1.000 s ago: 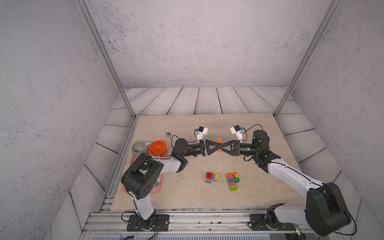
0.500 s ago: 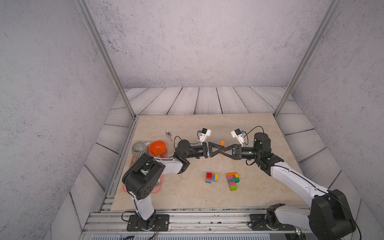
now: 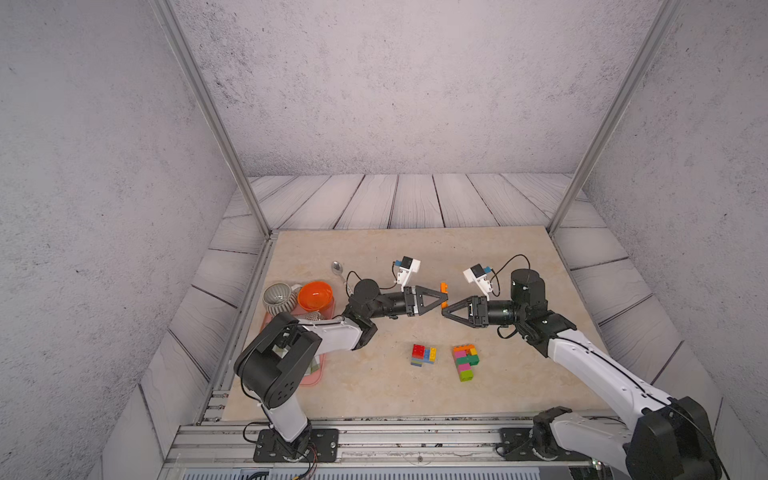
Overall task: Assemble the letter p with lego
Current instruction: Adjust the lego brick at the center of the board.
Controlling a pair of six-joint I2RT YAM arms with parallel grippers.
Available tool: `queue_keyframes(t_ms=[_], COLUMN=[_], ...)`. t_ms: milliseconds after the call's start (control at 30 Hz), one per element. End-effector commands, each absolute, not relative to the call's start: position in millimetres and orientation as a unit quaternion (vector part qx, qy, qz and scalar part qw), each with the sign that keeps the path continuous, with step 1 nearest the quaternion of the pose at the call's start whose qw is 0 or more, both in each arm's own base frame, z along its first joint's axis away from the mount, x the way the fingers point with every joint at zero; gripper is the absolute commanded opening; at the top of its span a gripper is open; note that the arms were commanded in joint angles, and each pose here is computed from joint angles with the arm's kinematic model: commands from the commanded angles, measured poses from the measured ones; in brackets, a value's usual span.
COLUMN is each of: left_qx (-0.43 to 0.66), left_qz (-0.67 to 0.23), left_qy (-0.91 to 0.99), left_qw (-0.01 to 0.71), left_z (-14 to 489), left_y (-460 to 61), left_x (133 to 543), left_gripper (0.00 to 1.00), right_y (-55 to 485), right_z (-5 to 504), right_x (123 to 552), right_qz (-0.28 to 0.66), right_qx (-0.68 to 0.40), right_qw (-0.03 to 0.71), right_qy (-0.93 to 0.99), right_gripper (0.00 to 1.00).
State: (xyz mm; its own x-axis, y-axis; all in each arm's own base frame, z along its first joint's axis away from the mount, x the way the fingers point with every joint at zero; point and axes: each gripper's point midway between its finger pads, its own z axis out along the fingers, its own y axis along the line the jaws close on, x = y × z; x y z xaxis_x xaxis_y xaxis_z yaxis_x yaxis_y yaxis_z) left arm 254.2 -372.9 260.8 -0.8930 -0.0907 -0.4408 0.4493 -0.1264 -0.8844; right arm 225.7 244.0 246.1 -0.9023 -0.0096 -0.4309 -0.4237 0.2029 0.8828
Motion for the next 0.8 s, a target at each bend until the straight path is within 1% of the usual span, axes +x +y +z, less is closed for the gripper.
queue_keyframes(t_ms=[0, 67, 433, 533, 633, 767], left_qx=[0.154, 0.153, 0.148, 0.147, 0.146, 0.142], left_qz=[-0.744, -0.746, -0.757, -0.757, -0.753, -0.734], left_qy=[0.621, 0.619, 0.609, 0.609, 0.613, 0.635], left_qw=[0.194, 0.191, 0.187, 0.187, 0.187, 0.194], left_z=[266.2, 265.4, 262.9, 262.0, 259.8, 252.4], left_y=[-375.8, -377.0, -377.7, -377.1, -377.1, -376.4], left_x=[248.7, 247.6, 243.1, 242.7, 242.9, 246.8], left_gripper=[0.24, 0.24, 0.25, 0.27, 0.35, 0.67], right_y=[244.0, 244.5, 244.7, 244.3, 243.9, 242.9], right_z=[252.7, 253.6, 258.7, 257.2, 253.2, 243.0], right_x=[220.8, 221.7, 225.2, 226.4, 227.4, 228.4], right_qz=[0.627, 0.629, 0.632, 0.629, 0.625, 0.612], right_qx=[-0.154, -0.153, -0.146, -0.143, -0.139, -0.135], right_qw=[0.169, 0.169, 0.176, 0.177, 0.175, 0.169], right_qy=[0.745, 0.743, 0.741, 0.743, 0.748, 0.761], right_gripper=[0.54, 0.51, 0.42, 0.38, 0.34, 0.32])
